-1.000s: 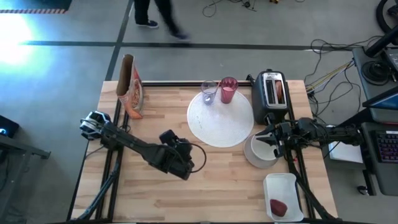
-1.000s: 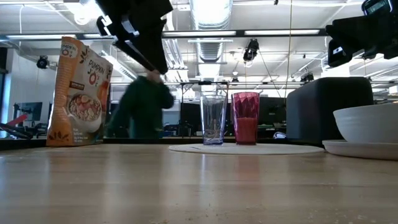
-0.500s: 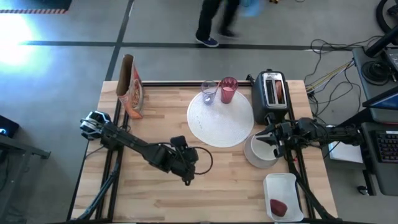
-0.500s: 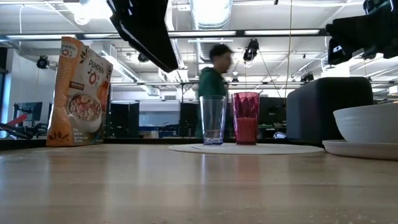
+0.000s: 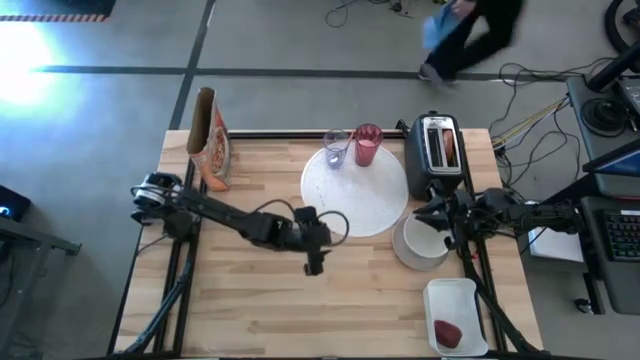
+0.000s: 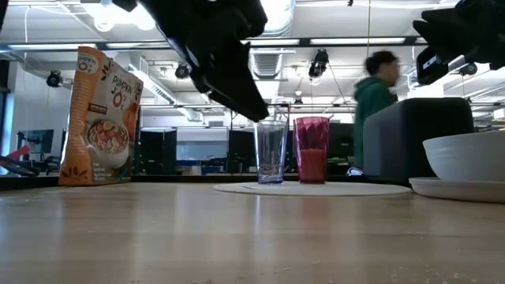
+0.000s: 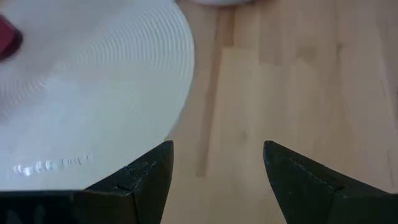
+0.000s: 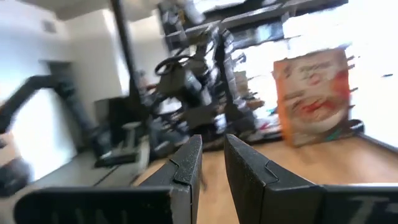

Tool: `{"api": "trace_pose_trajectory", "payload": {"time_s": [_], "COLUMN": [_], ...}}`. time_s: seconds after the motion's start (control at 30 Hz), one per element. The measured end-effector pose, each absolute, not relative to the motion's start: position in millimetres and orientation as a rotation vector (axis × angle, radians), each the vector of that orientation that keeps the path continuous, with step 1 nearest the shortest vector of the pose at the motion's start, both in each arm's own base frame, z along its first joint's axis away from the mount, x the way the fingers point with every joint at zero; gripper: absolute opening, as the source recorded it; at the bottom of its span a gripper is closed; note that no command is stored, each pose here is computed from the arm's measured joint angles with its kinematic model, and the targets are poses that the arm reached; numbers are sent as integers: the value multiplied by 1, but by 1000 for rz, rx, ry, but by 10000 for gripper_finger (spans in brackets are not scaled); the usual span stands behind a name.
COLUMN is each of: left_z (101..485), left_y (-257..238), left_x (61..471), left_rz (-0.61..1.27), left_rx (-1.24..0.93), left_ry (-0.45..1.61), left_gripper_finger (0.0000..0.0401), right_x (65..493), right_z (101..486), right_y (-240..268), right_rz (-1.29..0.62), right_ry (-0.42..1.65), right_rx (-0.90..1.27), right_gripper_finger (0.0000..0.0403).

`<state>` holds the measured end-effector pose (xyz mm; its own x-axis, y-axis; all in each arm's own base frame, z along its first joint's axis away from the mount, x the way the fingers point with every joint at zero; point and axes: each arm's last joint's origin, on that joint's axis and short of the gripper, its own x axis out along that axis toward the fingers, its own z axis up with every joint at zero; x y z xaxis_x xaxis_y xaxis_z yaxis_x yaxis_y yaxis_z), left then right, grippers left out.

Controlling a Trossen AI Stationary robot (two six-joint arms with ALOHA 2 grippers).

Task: Arrange a breakfast setting
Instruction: Move the white mat to the center of the table

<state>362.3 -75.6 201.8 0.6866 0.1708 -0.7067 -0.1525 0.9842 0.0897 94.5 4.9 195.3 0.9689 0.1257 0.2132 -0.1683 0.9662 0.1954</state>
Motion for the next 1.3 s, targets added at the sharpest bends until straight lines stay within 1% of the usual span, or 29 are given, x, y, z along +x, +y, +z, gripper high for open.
{"api": "trace_pose_trajectory", "payload": {"time_s": [0.07, 0.13, 0.2, 0.27, 0.37, 0.47, 0.57, 0.77, 0.9, 1.03, 1.2, 1.3], "left_z": [197, 191, 185, 179, 173, 170, 170, 172, 176, 183, 185, 183], "left_y": [-65, -54, -45, -39, -33, -33, -34, -34, -38, -40, -38, -35], "left_x": [364, 364, 364, 362, 361, 360, 359, 361, 364, 368, 369, 370], "left_rz": [189, 195, 181, 180, 186, 171, 159, 162, 155, 139, 135, 178], "left_rx": [31, 41, 58, 62, 49, 79, 97, 85, -14, -94, -41, -31], "left_ry": [768, 753, 730, 719, 664, 587, 515, 504, 490, 472, 467, 466], "left_gripper_finger": [231, 231, 231, 231, 231, 231, 231, 231, 231, 231, 231, 231], "right_x": [94, 94, 93, 92, 89, 90, 91, 91, 91, 92, 93, 95], "right_z": [196, 197, 197, 195, 196, 197, 195, 195, 195, 195, 196, 197], "right_y": [2, -1, -6, -11, -15, -14, -13, -12, -12, -12, -8, -6], "right_rz": [59, -59, -215, -400, -508, -485, -435, -428, -426, -393, -242, -175], "right_ry": [-221, -238, -264, -304, -373, -371, -342, -327, -334, -353, -318, -288], "right_rx": [190, 210, 296, 431, 594, 599, 555, 520, 533, 637, 659, 663], "right_gripper_finger": [59, 59, 59, 59, 59, 59, 59, 59, 59, 59, 59, 59]}}
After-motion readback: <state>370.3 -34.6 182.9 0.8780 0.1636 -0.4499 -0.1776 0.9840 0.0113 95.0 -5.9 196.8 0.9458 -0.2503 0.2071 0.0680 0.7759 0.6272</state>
